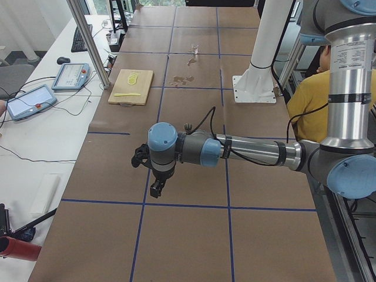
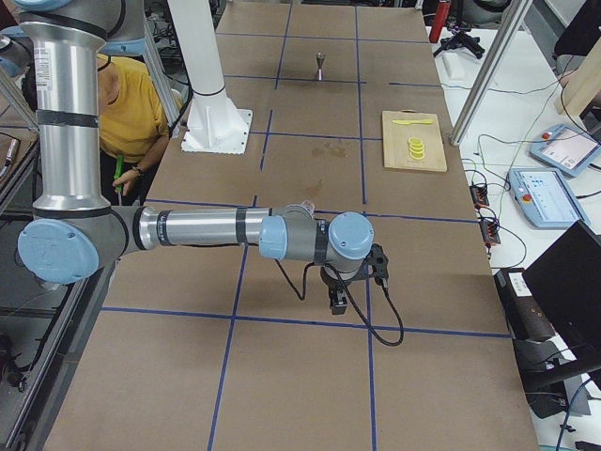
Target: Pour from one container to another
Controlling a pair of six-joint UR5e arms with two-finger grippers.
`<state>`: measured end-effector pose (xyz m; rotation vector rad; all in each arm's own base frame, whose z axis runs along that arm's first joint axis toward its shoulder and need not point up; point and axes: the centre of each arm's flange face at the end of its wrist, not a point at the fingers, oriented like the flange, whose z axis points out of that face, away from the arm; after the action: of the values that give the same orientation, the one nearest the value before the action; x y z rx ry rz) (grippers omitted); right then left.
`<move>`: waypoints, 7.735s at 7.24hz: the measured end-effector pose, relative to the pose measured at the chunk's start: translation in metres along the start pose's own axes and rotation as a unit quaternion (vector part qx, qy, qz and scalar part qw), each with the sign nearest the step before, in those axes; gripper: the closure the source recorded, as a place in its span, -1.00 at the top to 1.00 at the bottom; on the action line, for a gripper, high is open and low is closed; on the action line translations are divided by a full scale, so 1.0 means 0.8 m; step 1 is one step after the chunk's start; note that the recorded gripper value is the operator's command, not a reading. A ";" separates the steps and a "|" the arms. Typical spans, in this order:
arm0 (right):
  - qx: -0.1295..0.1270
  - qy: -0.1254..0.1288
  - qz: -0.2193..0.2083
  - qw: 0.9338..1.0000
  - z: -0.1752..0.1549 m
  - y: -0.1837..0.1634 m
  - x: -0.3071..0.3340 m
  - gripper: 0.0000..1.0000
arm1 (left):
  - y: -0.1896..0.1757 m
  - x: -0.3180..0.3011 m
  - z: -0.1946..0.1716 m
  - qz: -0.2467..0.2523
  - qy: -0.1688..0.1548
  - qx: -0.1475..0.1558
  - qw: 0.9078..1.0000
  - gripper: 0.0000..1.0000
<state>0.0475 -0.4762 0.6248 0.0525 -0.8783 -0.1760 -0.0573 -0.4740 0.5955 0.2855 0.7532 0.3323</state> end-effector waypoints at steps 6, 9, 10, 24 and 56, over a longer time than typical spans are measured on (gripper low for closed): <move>0.017 0.000 -0.047 0.999 0.009 -0.012 -0.020 1.00 | -0.042 0.083 0.113 0.001 -0.006 0.148 0.989 1.00; 0.029 0.002 -0.063 0.998 0.006 -0.016 -0.024 1.00 | -0.014 0.199 0.192 -0.034 0.027 0.233 0.972 0.92; 0.031 0.003 -0.066 0.997 0.005 -0.017 -0.026 1.00 | 0.015 0.234 0.212 -0.047 0.049 0.260 0.963 0.90; 0.044 0.011 -0.083 0.996 -0.011 -0.023 -0.042 1.00 | 0.201 0.450 0.290 -0.106 0.038 0.468 0.877 0.90; 0.046 0.010 -0.085 0.995 -0.013 -0.022 -0.045 0.98 | 0.098 0.533 0.340 -0.115 -0.044 0.518 0.847 -1.00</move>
<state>0.0307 -0.4874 0.5887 0.2141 -0.8619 -0.2939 0.4110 -0.2718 0.5506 1.2147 0.8099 -0.3577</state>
